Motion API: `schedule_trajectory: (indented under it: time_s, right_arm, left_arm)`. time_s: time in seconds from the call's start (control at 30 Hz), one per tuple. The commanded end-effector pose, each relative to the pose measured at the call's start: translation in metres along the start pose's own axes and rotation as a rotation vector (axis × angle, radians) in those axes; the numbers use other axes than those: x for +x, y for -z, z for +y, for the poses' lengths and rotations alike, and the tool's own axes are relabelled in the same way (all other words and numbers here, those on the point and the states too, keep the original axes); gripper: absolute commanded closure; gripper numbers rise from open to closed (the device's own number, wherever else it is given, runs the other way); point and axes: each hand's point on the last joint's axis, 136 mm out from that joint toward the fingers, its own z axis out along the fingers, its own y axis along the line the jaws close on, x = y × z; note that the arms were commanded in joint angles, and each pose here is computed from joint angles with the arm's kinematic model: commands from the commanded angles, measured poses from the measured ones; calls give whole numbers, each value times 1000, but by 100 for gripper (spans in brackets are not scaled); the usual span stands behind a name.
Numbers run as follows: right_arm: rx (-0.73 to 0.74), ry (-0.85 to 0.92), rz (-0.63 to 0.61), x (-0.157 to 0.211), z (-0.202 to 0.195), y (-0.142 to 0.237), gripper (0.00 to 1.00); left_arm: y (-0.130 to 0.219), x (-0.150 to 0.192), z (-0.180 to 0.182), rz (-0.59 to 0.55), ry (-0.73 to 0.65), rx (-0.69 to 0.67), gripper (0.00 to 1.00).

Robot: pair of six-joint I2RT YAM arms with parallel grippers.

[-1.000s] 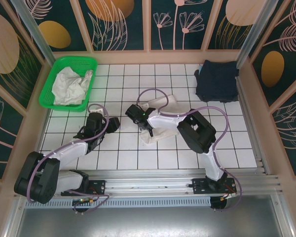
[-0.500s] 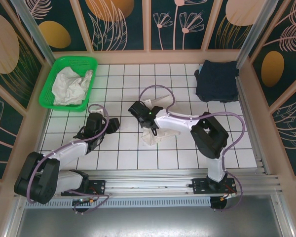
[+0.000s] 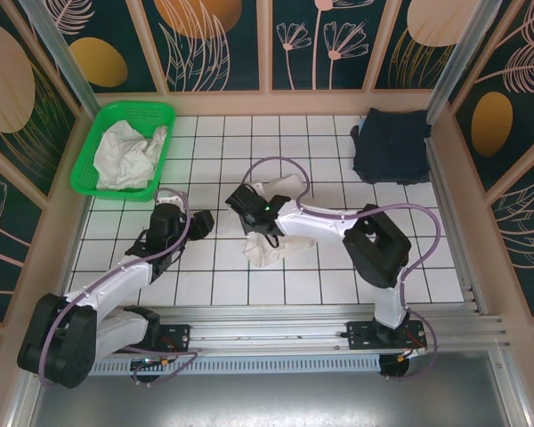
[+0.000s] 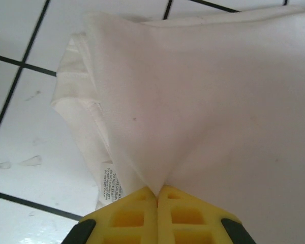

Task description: Fold and stack the t-shirts

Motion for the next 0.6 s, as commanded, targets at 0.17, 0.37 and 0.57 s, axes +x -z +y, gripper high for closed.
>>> schedule_trajectory:
  time_s: [0.17, 0.37, 0.57]
  right_arm:
    - [-126, -52, -48, -8, 25, 10, 100]
    - [-129, -61, -57, -11, 19, 21, 100]
    - [-169, -55, -54, -16, 30, 24, 100]
  left_arm:
    - [-32, 18, 5, 79, 29, 1, 50]
    - [-72, 20, -6, 147, 35, 42, 63]
    - [-96, 26, -12, 201, 53, 75, 69]
